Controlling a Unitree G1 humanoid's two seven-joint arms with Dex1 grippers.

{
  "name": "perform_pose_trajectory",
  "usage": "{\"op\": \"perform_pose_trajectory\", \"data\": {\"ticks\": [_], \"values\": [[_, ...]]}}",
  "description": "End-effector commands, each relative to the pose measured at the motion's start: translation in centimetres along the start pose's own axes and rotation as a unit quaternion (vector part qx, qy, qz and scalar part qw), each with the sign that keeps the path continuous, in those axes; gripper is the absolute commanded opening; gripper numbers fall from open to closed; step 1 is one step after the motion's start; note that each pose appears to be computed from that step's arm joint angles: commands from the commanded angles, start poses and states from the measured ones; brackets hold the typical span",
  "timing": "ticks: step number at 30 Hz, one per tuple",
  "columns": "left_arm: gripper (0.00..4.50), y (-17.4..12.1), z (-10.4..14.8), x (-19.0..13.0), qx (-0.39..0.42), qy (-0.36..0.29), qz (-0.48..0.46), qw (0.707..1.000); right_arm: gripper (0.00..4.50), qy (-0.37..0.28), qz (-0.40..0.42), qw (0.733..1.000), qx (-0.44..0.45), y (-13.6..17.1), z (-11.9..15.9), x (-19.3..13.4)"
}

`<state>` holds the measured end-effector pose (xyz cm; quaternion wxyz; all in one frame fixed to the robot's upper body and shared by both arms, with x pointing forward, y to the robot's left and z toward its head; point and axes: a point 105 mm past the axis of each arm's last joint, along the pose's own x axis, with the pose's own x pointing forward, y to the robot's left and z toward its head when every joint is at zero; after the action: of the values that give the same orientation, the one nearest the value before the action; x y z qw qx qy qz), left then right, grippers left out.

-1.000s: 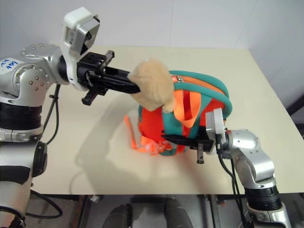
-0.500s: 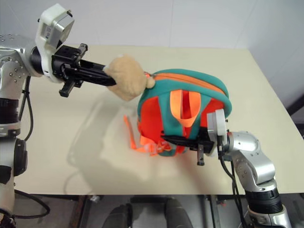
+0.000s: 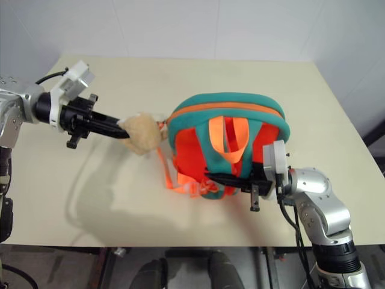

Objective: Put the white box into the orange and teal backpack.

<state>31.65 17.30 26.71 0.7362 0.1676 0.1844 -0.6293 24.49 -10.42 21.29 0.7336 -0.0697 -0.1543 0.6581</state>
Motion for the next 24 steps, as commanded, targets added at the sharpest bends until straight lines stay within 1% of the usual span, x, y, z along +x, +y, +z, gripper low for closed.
{"op": "perform_pose_trajectory", "data": {"ticks": [1, 7, 11, 14, 17, 22, 24], "values": [[0.17, 0.0, -1.8, -0.1, -0.019, 0.030, -0.006, 0.999, 0.00, -0.008, -0.002, 1.000, -0.030, 0.0, 1.3, -0.2], [0.17, 0.4, -4.6, 2.4, -0.047, 0.047, -0.037, 0.997, 0.00, -0.005, -0.003, 1.000, -0.028, -0.1, 1.2, -0.2], [0.17, 0.6, -6.4, 4.6, -0.056, 0.065, -0.063, 0.994, 0.00, 0.011, -0.006, 1.000, -0.026, -0.5, 0.8, -0.2], [0.17, 1.0, -7.1, 5.4, -0.056, 0.070, -0.067, 0.994, 0.00, 0.015, -0.007, 0.999, -0.028, -0.6, 0.9, -0.3], [0.16, 1.6, -7.3, 5.6, -0.053, 0.071, -0.056, 0.994, 0.00, 0.020, -0.009, 0.999, -0.030, -0.7, 0.9, -0.4], [0.15, 2.1, -6.9, 5.1, -0.049, 0.055, -0.039, 0.997, 0.00, 0.037, -0.011, 0.999, -0.030, -0.8, 1.0, -0.8], [0.15, 2.1, -5.5, 4.8, -0.035, 0.014, -0.030, 0.999, 0.00, 0.059, -0.010, 0.998, -0.032, -0.8, 0.9, -0.9]]}}
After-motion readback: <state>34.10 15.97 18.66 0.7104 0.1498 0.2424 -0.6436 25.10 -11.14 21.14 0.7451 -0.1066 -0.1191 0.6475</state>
